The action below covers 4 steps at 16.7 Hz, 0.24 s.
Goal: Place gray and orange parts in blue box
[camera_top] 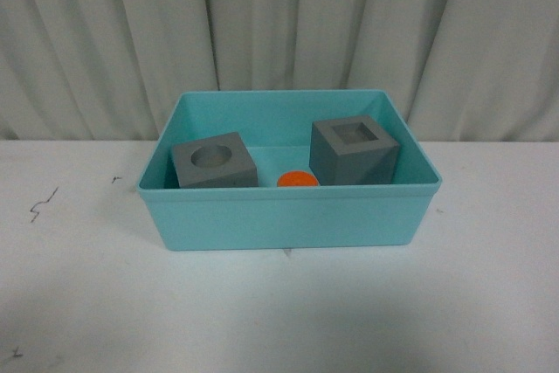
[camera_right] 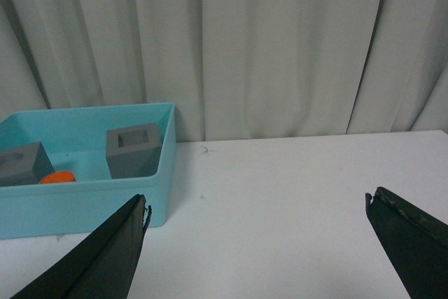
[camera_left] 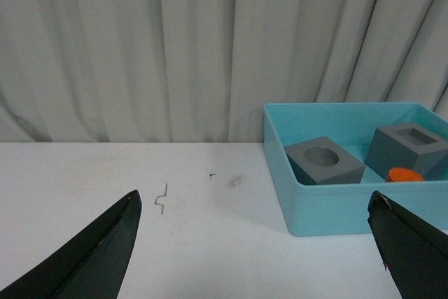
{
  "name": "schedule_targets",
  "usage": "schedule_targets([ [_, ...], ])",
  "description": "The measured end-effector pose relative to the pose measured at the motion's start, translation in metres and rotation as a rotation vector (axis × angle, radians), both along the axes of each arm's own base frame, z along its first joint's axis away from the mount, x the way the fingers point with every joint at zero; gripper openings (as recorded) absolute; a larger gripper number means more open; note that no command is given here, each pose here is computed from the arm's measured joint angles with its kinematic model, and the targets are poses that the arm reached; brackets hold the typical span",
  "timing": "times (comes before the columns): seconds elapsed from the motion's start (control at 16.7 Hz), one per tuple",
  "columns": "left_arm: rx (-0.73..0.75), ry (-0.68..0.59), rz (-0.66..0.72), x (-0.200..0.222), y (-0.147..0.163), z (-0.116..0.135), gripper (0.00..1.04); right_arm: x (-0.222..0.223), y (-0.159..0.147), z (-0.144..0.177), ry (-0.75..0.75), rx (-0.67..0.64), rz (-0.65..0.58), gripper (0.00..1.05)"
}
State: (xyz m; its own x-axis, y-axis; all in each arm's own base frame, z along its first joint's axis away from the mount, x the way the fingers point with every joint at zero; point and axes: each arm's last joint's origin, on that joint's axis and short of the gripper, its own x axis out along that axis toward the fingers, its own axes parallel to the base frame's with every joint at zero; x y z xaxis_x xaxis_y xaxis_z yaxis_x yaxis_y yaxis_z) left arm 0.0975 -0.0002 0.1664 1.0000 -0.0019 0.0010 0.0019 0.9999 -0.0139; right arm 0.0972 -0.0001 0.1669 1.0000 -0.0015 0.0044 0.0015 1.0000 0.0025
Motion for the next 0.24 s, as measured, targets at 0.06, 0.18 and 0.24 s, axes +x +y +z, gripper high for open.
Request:
schedule_targets([
  [0.06,0.0,0.0,0.0,0.0,0.0,0.0,0.98,0.0,0.0,0.0,0.0,0.0,0.0,0.98],
  [0.18,0.0,0.0,0.0,0.0,0.0,0.0,0.98,0.0,0.0,0.0,0.0,0.0,0.0,0.98],
  [0.24,0.0,0.0,0.0,0.0,0.0,0.0,0.98,0.0,0.0,0.0,0.0,0.0,0.0,0.98],
])
